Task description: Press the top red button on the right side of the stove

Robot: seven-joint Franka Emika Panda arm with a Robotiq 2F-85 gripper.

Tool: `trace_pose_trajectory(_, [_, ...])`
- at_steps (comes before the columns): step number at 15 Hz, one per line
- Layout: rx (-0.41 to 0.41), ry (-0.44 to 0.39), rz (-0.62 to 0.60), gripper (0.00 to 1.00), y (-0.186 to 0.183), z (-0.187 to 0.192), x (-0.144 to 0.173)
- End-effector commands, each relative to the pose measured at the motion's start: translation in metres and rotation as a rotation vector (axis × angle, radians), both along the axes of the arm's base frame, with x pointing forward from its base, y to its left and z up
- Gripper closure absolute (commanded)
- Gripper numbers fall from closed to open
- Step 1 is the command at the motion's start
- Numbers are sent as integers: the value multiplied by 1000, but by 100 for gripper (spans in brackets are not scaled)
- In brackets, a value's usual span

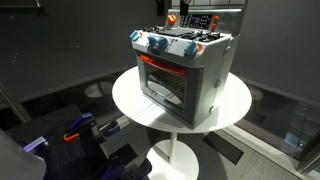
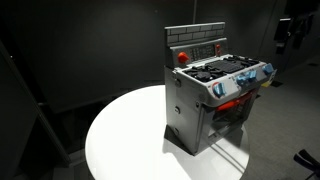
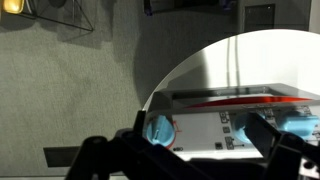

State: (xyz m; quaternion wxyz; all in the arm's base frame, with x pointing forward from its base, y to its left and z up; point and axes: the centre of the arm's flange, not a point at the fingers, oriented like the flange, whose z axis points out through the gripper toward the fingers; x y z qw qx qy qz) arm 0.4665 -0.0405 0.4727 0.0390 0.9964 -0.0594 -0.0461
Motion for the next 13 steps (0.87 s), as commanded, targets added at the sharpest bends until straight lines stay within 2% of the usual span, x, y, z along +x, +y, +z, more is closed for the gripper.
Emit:
trace_pose_trajectory(1, [32, -25, 63, 0, 1, 3, -30])
trace_pose_trajectory(4, [7, -1, 46, 0, 2, 1, -21])
trace_pose_trajectory(13, [7, 1, 53, 0, 3, -2, -23])
